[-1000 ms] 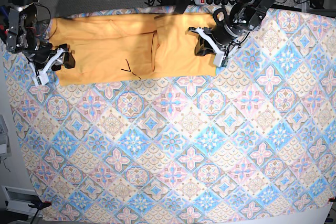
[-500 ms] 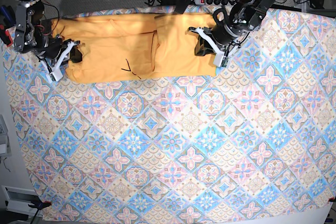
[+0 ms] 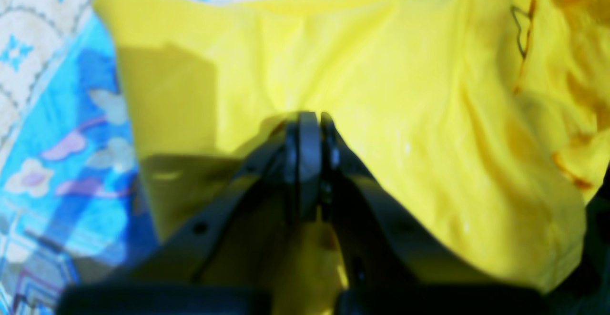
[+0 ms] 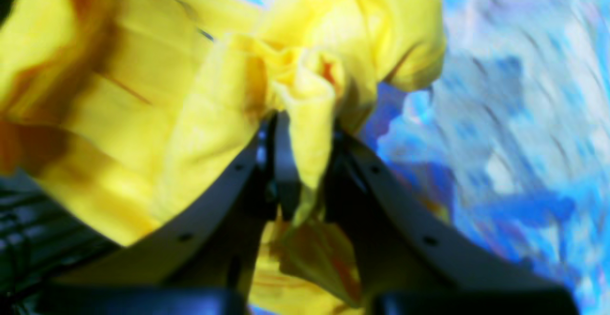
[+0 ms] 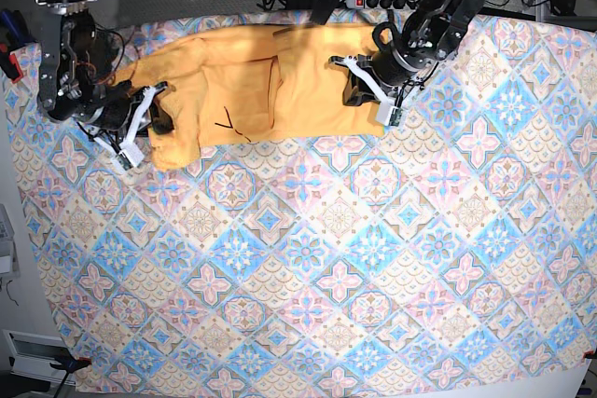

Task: Fold the T-shirt properly
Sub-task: 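Lift the shirt end with the right gripper and fold it toward the left gripper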

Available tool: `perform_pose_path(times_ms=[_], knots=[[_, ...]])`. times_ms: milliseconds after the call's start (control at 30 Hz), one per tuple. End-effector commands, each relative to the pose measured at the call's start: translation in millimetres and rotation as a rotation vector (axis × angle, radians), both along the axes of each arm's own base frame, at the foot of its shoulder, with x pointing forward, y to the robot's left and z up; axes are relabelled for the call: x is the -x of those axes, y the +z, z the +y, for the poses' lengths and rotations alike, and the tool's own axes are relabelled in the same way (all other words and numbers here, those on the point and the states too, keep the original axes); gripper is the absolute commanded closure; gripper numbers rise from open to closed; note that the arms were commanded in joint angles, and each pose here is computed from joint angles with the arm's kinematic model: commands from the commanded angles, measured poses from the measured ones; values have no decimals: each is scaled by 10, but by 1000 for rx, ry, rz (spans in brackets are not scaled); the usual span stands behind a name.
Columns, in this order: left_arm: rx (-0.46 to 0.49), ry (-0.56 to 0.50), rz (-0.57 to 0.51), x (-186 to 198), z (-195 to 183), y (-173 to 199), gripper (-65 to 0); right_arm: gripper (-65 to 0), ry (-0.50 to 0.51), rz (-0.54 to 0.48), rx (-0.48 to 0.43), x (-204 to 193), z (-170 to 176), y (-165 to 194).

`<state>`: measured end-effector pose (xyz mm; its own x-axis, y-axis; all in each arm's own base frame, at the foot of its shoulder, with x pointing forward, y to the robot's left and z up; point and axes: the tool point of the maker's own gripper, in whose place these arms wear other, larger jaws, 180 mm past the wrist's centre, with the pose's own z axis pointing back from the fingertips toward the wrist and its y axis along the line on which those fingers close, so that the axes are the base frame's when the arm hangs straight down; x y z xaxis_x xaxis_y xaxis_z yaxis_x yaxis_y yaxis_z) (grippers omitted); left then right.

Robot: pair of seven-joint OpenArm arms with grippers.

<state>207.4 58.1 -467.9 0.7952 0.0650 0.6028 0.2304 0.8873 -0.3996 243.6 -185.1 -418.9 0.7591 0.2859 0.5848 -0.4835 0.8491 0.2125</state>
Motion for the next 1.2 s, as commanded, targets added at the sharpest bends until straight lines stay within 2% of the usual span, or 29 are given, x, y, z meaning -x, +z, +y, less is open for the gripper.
perform_pose_path(times_ms=[0, 133, 300, 533, 633, 933, 1167], knots=[[10, 22, -33, -108, 12, 76, 0, -2, 8, -58, 11, -149, -50, 169], [24, 67, -44, -203, 37, 115, 0, -1, 35, -76, 31, -171, -9, 262], [29, 64, -40, -175, 11, 111, 0, -1, 91, -125, 68, -202, 91, 475], [-3, 93, -22, -62, 240, 58, 0, -1, 119, -171, 75, -227, 175, 618], [9, 85, -51, -103, 205, 173, 0, -1, 153, -172, 68, -201, 286, 618], [18, 76, -38, 38, 156, 180, 0, -1, 247, -167, 43, 3, 600, 621], [13, 73, -50, -41, 161, 197, 0, 0, 327, -159, -26, 137, 1019, 602]])
